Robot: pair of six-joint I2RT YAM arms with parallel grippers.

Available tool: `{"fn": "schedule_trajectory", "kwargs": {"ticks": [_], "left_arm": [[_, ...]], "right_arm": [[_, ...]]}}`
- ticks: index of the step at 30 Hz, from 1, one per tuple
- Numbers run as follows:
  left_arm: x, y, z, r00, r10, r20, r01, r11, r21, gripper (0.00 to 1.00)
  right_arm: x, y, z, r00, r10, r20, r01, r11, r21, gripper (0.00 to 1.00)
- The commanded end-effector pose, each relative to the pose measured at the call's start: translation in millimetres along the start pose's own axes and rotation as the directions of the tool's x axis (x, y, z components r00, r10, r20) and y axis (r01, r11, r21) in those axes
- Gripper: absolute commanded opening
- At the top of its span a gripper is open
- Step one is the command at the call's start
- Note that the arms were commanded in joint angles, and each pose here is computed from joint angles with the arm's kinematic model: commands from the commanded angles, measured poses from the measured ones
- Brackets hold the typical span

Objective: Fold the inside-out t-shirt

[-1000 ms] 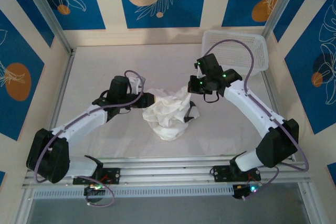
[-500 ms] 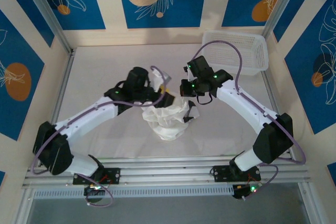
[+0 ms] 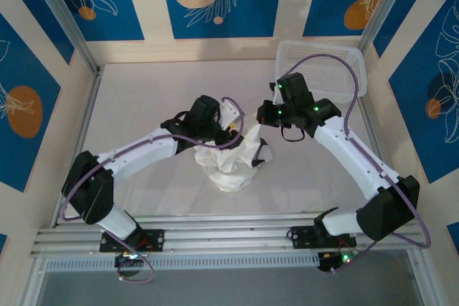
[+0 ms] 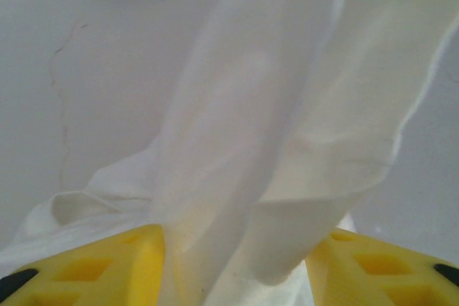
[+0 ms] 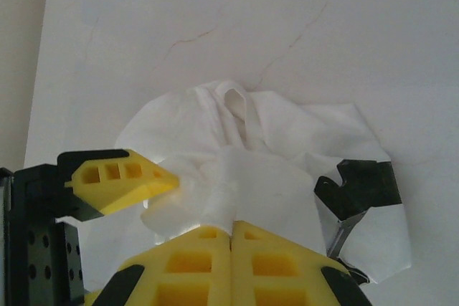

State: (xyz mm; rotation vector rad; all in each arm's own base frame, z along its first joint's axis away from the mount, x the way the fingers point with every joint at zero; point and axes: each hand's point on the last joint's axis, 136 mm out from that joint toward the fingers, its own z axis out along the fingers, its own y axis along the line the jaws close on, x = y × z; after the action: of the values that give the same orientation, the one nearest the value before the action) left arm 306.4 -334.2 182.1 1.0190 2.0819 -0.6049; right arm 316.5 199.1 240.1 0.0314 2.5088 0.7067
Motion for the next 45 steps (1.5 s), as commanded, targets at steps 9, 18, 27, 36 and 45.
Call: {"fn": "schedule_trajectory", "kwargs": {"ticks": [9,18,27,36,45], "left_arm": [[-25.8,17.0,-25.2,0.989,-0.088,0.119,0.083,0.995,0.049,0.36],[-62.3,-14.1,-44.9,0.965,-0.112,0.236,0.039,0.955,0.295,0.49],[-53.3,-3.9,-10.5,0.980,-0.098,0.175,0.043,0.955,0.294,0.50],[-40.9,77.1,-14.1,0.957,-0.228,0.180,0.250,0.961,-0.115,0.00],[-75.5,49.7,-65.9,0.917,-0.325,0.231,0.326,0.945,0.032,0.00]], "right_arm": [[5.4,6.8,2.8,0.999,-0.019,-0.027,0.018,1.000,-0.024,0.00],[6.2,7.0,3.7,0.999,-0.026,-0.027,0.025,0.999,-0.026,0.00],[8.3,5.6,1.9,0.999,-0.025,-0.031,0.024,1.000,-0.020,0.00],[15.3,-5.0,10.1,0.998,-0.030,-0.047,0.030,0.999,0.011,0.00],[40.1,-47.9,41.1,0.983,-0.110,-0.144,0.141,0.963,0.230,0.07]]}}
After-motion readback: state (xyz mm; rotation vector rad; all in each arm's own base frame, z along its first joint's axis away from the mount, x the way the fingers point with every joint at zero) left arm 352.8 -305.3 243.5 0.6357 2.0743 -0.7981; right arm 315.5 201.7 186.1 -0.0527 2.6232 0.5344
